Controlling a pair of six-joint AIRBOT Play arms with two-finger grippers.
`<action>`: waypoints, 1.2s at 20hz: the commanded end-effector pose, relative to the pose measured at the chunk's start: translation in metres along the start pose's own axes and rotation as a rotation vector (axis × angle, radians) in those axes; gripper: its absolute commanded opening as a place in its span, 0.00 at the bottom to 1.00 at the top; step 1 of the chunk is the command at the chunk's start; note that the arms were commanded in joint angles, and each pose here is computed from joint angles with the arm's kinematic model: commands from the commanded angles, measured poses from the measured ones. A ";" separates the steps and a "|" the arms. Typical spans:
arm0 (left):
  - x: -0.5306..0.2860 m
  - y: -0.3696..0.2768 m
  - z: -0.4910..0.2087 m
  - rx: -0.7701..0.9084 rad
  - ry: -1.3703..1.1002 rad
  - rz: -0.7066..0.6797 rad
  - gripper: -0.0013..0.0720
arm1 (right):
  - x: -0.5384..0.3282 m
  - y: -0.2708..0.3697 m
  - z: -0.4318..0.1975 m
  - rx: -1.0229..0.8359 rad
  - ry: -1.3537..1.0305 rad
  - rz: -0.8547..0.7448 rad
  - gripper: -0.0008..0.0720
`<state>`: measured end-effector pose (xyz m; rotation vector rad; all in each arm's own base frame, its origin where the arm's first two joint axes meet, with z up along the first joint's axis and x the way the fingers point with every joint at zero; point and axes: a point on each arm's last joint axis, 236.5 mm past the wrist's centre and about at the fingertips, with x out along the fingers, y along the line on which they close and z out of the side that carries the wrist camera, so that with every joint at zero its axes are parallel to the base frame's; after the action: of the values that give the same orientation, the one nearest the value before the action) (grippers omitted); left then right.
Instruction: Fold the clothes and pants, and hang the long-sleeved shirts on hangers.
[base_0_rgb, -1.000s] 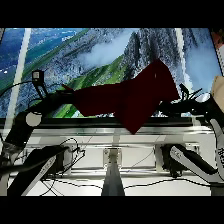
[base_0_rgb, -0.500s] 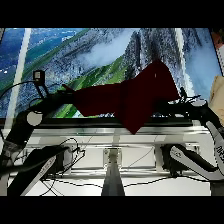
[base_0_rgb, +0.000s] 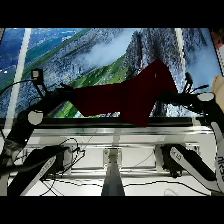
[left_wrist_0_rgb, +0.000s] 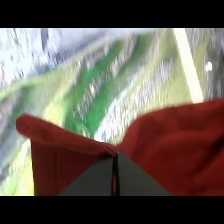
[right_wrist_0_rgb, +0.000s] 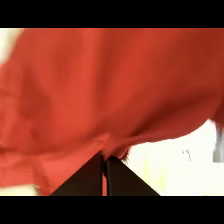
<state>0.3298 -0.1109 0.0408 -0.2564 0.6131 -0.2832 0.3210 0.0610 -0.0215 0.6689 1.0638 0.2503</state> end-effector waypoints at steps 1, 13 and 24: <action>-0.007 0.002 0.040 0.002 -0.155 0.017 0.03 | -0.072 0.053 0.067 -0.264 -0.223 -0.033 0.03; -0.193 -0.075 0.286 0.268 -0.753 0.001 0.03 | -0.384 0.303 0.059 -0.819 -1.012 0.130 0.03; -0.353 -0.089 0.326 0.540 -0.928 0.240 0.03 | -0.439 0.360 0.026 -0.883 -1.115 0.301 0.02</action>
<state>0.2477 -0.0368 0.5035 0.1701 -0.3565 -0.1092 0.1727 0.1142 0.5246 0.0686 -0.2663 0.4838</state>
